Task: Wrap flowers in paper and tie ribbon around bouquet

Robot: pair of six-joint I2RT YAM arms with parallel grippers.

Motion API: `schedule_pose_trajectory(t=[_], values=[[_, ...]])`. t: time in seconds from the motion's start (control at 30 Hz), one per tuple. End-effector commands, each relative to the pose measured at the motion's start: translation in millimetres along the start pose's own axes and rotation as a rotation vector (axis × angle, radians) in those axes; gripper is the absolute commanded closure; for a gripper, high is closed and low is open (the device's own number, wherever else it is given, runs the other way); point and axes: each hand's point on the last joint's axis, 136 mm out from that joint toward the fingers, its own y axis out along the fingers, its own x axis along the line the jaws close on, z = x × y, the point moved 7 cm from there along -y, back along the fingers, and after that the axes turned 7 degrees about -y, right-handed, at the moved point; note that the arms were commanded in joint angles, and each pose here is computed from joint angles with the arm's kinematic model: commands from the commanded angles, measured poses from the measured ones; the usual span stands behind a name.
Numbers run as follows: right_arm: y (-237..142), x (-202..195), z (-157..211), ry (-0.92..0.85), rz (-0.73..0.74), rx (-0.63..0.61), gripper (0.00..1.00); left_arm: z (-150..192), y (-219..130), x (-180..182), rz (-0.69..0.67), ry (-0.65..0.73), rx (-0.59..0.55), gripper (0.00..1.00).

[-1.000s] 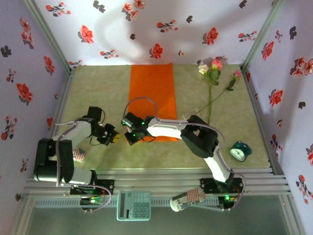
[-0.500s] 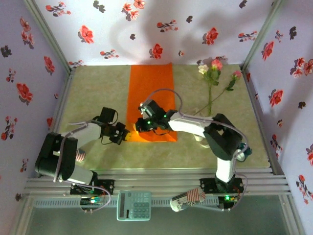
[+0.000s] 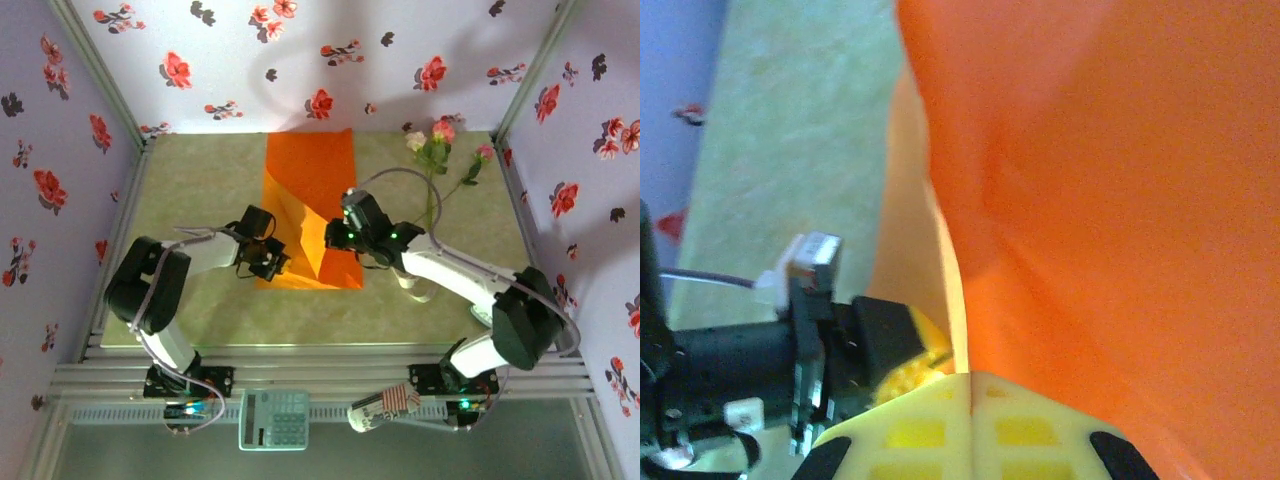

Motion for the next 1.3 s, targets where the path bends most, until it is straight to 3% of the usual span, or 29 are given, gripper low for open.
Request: schedule_pose_trajectory(t=[0.0, 0.13, 0.33, 0.67, 0.73, 0.8, 0.83, 1.0, 1.07, 1.17, 1.27], values=[[-27.9, -45.3, 6.2, 0.059, 0.279, -0.054, 1.00, -10.9, 10.7, 12.3, -0.050, -0.095, -0.079, 0.96], [-64.0, -93.6, 25.5, 0.113, 0.520, -0.071, 1.00, -18.3, 16.0, 39.7, -0.073, -0.184, -0.106, 0.93], [-95.0, -141.8, 60.2, 0.146, 0.731, -0.021, 1.00, -29.0, 9.0, 60.7, -0.102, -0.229, -0.137, 0.94], [-95.5, -162.2, 86.6, 0.170, 0.886, 0.193, 1.00, -71.6, -32.9, 81.4, -0.145, -0.260, -0.233, 0.94], [-95.7, -159.0, 84.7, 0.152, 0.887, 0.228, 0.58, -81.6, -42.9, 84.7, -0.147, -0.258, -0.250, 0.94], [-97.7, -150.0, 75.7, 0.103, 0.864, 0.209, 0.38, -91.4, -51.6, 83.1, -0.146, -0.240, -0.263, 0.94], [-99.2, -143.0, 68.1, 0.069, 0.842, 0.176, 0.36, -96.7, -56.6, 80.5, -0.151, -0.221, -0.269, 0.94], [-86.3, -100.7, 23.8, -0.064, 0.582, 0.046, 0.47, -119.7, -91.8, 50.7, -0.178, -0.086, -0.344, 0.94], [-68.1, -82.9, 9.8, -0.096, 0.473, 0.047, 0.52, -109.6, -109.5, 27.3, -0.159, -0.005, -0.374, 0.92], [-20.9, -65.4, -6.0, -0.128, 0.372, 0.103, 0.56, -66.6, -100.5, 4.5, -0.074, 0.039, -0.267, 0.89], [31.6, -64.7, -19.2, -0.097, 0.372, 0.168, 0.70, -22.5, -63.2, -0.6, -0.012, 0.009, -0.112, 0.89]])
